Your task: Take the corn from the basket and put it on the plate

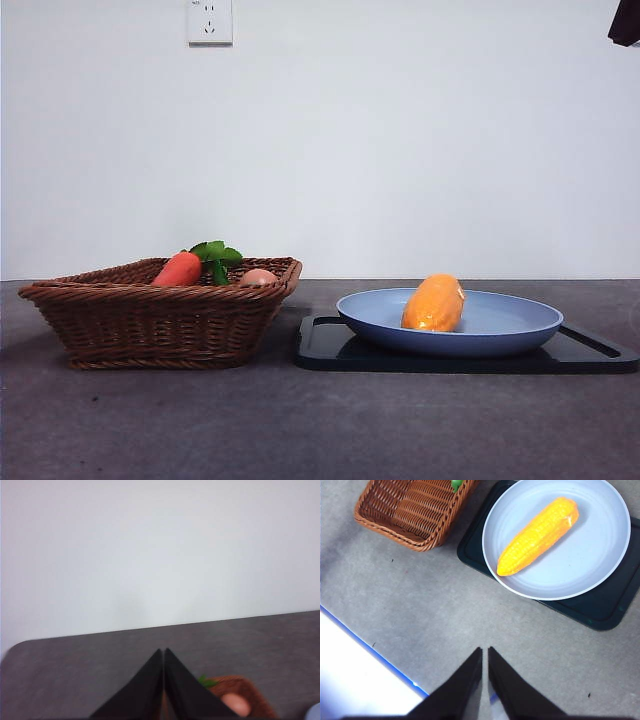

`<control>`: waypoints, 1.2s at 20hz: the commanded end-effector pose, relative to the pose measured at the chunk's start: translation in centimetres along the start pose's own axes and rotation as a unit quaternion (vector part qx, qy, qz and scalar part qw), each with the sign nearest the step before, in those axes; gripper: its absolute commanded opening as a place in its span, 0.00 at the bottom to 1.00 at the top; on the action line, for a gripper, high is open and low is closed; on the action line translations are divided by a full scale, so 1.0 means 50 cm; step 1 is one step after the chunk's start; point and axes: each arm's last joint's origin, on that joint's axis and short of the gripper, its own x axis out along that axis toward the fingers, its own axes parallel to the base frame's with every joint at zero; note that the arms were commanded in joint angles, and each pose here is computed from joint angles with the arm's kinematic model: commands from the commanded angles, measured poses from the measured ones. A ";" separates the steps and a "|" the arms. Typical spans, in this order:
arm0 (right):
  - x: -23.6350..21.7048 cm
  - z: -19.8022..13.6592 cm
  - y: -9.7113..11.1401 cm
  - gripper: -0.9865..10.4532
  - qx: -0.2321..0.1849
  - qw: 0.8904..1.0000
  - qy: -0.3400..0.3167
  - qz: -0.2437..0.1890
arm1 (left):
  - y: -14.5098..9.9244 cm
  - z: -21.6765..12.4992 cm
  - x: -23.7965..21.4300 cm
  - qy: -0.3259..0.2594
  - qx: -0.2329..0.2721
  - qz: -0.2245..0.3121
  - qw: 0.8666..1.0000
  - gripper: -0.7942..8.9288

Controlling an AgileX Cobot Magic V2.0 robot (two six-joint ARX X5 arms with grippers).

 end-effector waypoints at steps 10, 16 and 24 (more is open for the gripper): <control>-0.004 0.022 0.002 0.09 -0.023 0.999 -0.038 -0.001 | 0.010 -0.346 -0.097 0.013 0.004 0.051 0.999 0.09; -0.005 0.033 0.002 0.09 -0.036 0.997 -0.065 -0.002 | 0.008 -0.431 -0.100 0.031 -0.029 0.052 0.998 0.09; -0.008 0.050 0.003 0.09 -0.056 0.993 -0.106 -0.004 | 0.007 -0.469 -0.106 0.076 -0.037 0.053 0.995 0.09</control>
